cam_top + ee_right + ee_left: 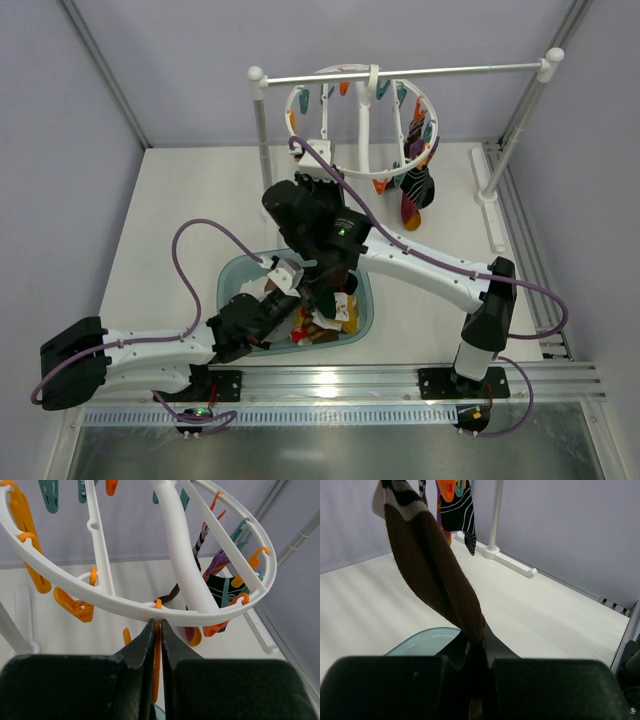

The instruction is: Remove the socks clipped to the hanger

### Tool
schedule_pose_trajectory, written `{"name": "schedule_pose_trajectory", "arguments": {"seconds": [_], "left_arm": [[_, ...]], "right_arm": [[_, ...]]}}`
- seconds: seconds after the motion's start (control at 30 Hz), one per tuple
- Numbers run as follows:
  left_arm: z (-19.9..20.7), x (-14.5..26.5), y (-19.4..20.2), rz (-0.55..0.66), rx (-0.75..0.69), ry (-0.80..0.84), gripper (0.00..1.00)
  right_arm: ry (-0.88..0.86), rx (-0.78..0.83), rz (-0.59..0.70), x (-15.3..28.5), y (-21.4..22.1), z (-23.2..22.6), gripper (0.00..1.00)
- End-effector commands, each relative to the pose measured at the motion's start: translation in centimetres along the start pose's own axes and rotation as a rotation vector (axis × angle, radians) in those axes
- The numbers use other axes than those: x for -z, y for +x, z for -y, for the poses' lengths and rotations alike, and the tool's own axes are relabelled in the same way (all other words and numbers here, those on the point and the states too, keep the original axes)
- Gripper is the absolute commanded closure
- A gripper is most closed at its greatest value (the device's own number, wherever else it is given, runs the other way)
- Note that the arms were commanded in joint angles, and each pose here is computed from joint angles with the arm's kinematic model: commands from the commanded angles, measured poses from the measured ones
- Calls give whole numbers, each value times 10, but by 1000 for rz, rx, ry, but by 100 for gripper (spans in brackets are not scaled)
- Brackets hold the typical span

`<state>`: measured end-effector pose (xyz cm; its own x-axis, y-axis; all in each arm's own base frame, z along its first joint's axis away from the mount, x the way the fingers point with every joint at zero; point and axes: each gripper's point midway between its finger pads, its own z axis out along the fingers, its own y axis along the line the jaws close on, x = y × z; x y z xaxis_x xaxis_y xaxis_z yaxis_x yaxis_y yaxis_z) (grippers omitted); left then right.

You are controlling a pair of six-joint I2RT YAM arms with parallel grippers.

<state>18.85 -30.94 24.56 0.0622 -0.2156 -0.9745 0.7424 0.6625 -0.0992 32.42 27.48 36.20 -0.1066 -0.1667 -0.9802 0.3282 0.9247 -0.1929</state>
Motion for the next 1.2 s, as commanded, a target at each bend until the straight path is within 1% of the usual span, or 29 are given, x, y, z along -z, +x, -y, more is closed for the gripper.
{"name": "schedule_pose_trajectory", "arguments": {"seconds": [0.0, 0.1, 0.13, 0.17, 0.23, 0.33, 0.53, 0.63, 0.8, 1.0, 1.1, 1.17], "left_arm": [[3, -3, -12, 38, 3, 13, 100], [3, -4, -10, 32, 0, 11, 100], [4, -5, -10, 30, -1, 13, 100], [5, -6, -8, 26, -2, 13, 100], [5, -8, -8, 25, -3, 11, 100], [6, -10, -7, 23, -5, 14, 100], [6, -10, -6, 20, -6, 13, 100], [6, -9, -7, 23, -5, 16, 100], [5, -6, -9, 26, -1, 17, 100], [4, -4, -9, 27, 0, 16, 100], [3, -4, -9, 29, -2, 14, 100], [3, -3, -9, 29, -2, 14, 100]], "right_arm": [[37, -13, 11, -1, -5, 6, 89], [34, -10, 10, -1, -4, 5, 56], [34, -9, 10, -1, -3, 6, 36], [30, -10, 10, 0, -3, 6, 26], [33, -4, 11, 0, -1, 5, 13], [31, 1, 11, 1, 1, 3, 8], [25, 2, 10, 1, 3, 1, 8], [27, 11, 8, 0, 5, 0, 12], [24, 11, 6, -1, 8, -2, 25], [10, 6, -3, -2, 13, -4, 33], [1, 11, -10, -2, 18, -7, 42], [1, 15, -11, -3, 19, -9, 54]]}}
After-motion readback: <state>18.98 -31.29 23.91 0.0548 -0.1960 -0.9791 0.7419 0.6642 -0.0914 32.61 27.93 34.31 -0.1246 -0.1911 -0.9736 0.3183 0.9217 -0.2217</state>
